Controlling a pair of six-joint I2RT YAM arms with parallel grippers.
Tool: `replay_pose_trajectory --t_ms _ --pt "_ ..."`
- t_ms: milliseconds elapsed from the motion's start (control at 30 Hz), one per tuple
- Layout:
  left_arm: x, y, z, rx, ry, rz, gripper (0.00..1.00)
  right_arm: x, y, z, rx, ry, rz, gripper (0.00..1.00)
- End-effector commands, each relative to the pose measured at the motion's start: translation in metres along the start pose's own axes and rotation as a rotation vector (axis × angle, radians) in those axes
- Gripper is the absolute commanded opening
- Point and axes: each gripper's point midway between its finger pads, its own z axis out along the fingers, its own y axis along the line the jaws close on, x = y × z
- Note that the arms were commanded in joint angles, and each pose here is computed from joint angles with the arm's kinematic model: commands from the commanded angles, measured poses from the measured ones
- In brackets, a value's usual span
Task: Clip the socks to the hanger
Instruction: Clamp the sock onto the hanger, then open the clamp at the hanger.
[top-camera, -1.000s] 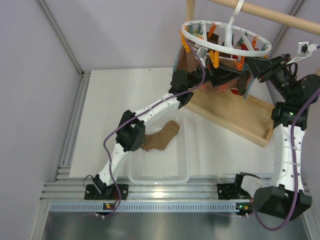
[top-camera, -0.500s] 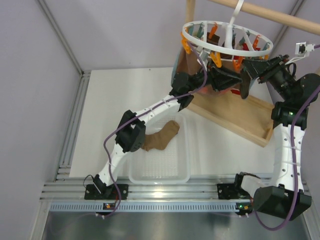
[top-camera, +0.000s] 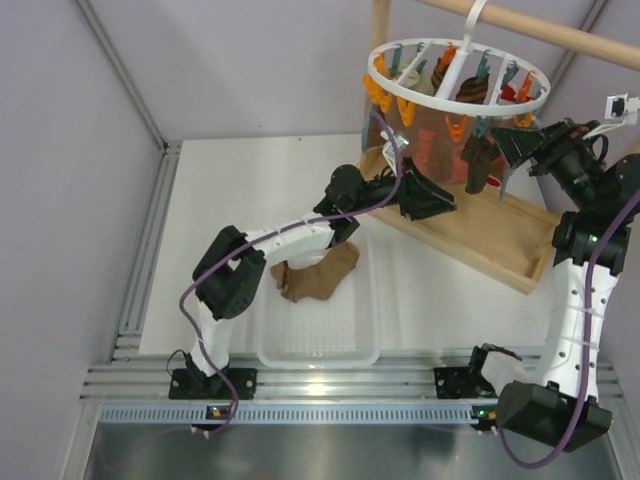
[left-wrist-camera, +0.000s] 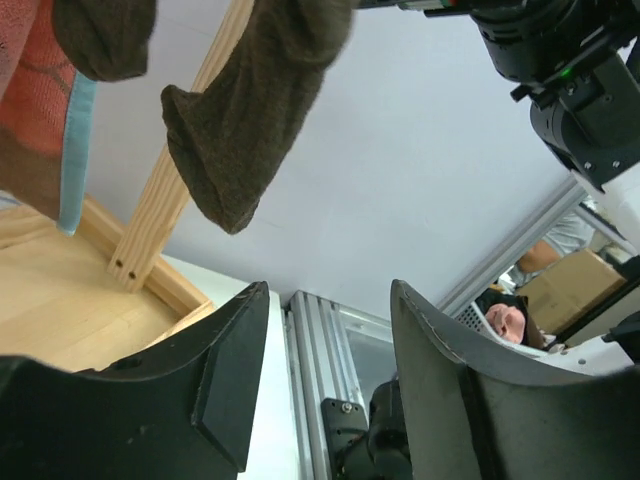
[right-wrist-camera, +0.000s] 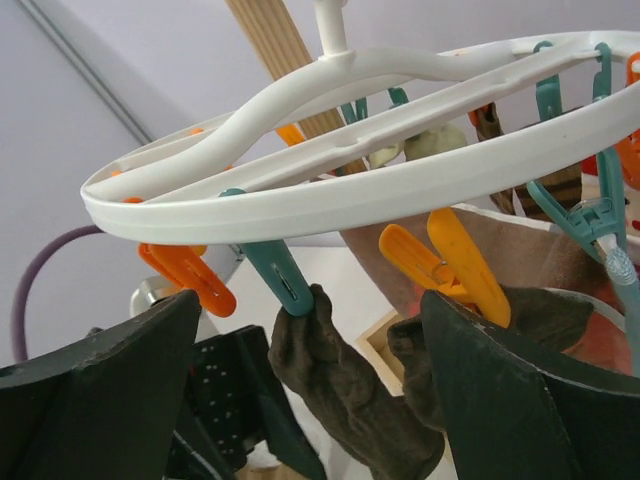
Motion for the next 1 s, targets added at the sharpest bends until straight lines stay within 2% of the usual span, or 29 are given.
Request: replay_pose_trajectory --t_ms 0,67,167,233,267,300,333,400,433,500,533,667,833,900,967 --pt "-0.013 -0.031 -0.02 0.004 0.016 0.088 0.57 -0.017 0.024 -0.013 -0.02 -0.021 -0.131 0.91" --pt "-0.02 -0.037 -0.033 -0.033 0.026 0.147 0.58 -0.011 0.026 -0.019 -0.003 0.0 -0.128 0.97" --pt "-0.002 -0.028 -0.066 -0.14 0.098 0.149 0.59 -0.006 0.033 -0.027 -0.006 0.016 -0.175 1.0" --pt "-0.001 -0.039 -0.084 -0.181 0.14 0.17 0.6 -0.003 0.037 -0.032 -0.007 0.023 -0.216 1.0" --pt "0.002 -0.033 -0.094 -0.213 0.162 0.228 0.67 0.001 0.037 -0.035 -0.007 0.044 -0.235 1.0" --pt "-0.008 -0.047 -0.101 -0.222 0.158 0.279 0.72 0.003 0.039 -0.037 -0.011 0.052 -0.251 1.0" --pt "0.003 -0.042 -0.114 -0.277 0.217 0.259 0.72 0.002 0.045 -0.04 -0.019 0.055 -0.28 1.0" --pt "-0.004 -0.048 -0.132 -0.327 0.248 0.358 0.73 0.01 0.05 -0.046 -0.047 0.095 -0.339 1.0" --pt "0.006 -0.044 -0.147 -0.378 0.306 0.332 0.74 0.011 0.057 -0.05 -0.065 0.105 -0.373 1.0" --pt "-0.004 -0.044 -0.172 -0.472 0.326 0.376 0.74 0.022 0.063 -0.058 -0.111 0.158 -0.444 1.0" --pt "0.002 -0.043 -0.188 -0.515 0.361 0.343 0.75 0.025 0.072 -0.063 -0.141 0.168 -0.48 1.0" --pt "-0.012 -0.038 -0.243 -0.668 0.359 0.279 0.76 0.043 0.084 -0.078 -0.226 0.226 -0.602 1.0" --pt "-0.001 -0.026 -0.304 -0.937 0.449 0.218 0.72 0.054 0.07 -0.084 -0.17 0.27 -0.634 1.0" --pt "0.012 -0.031 -0.32 -0.976 0.51 0.201 0.7 0.055 0.061 -0.084 -0.131 0.273 -0.637 1.0" --pt "0.016 -0.03 -0.331 -0.987 0.565 0.264 0.68 0.06 0.052 -0.083 -0.107 0.281 -0.62 1.0"
